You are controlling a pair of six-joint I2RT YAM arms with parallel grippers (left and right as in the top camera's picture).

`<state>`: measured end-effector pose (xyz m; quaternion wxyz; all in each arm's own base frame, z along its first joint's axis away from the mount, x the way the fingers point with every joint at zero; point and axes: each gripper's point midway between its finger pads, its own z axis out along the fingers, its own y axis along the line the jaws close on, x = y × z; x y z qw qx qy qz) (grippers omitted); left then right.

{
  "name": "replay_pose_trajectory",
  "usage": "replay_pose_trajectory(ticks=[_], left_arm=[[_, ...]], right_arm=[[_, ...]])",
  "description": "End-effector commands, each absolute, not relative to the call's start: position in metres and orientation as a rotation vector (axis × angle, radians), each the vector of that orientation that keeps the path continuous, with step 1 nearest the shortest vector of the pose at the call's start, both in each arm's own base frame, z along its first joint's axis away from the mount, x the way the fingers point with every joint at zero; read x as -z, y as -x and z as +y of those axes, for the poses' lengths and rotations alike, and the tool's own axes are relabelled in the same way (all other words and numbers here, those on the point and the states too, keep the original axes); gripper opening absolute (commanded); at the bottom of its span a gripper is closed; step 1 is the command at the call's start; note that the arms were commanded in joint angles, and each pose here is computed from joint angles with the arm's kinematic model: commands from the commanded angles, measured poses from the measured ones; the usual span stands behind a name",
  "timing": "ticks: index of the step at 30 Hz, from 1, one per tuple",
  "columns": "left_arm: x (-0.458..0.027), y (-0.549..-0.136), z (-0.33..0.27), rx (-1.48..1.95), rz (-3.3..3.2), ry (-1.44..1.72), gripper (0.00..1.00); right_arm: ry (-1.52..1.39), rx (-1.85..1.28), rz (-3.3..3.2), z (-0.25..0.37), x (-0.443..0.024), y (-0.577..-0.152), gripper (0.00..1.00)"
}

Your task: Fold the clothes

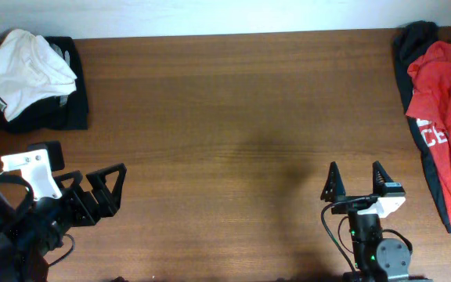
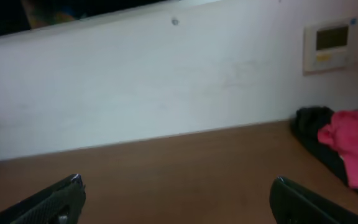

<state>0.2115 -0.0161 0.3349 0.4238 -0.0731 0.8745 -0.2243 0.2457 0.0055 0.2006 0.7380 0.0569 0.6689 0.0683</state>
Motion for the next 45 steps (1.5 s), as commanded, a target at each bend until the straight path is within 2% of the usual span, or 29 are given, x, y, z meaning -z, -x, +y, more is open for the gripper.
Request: replay_pose_trajectory(ticks=[1,5,35,38,42,45], left_arm=[[-0.336,-0.211,-0.017,0.568,2.183,0.173,0.99],[-0.336,-0.211,-0.017,0.568,2.183,0.173,0.99],[-0.336,-0.209,-0.02,0.568,2.181,0.157,0.99],[-0.338,-0.208,-0.023,0.511,2.18,0.109,0.99],[-0.347,-0.204,-0.061,0.496,2.06,-0.187,0.99],[-0.338,-0.205,-0.067,0.462,1.972,-0.227,0.99]], right_arm=[[-0.14,-0.108,1.52,-0.001,-0.186,-0.246,0.99],[-0.14,-0.104,1.644,0.0,-0.156,-0.246,0.99],[-0.136,-0.108,1.644,0.001,-0.156,-0.246,0.99],[-0.136,-0.108,1.644,0.001,-0.156,-0.246,0.99],[-0.136,-0.108,1.644,0.001,-0.156,-0.246,0.99],[-0.136,-0.108,1.644,0.001,-0.156,-0.246,0.99]])
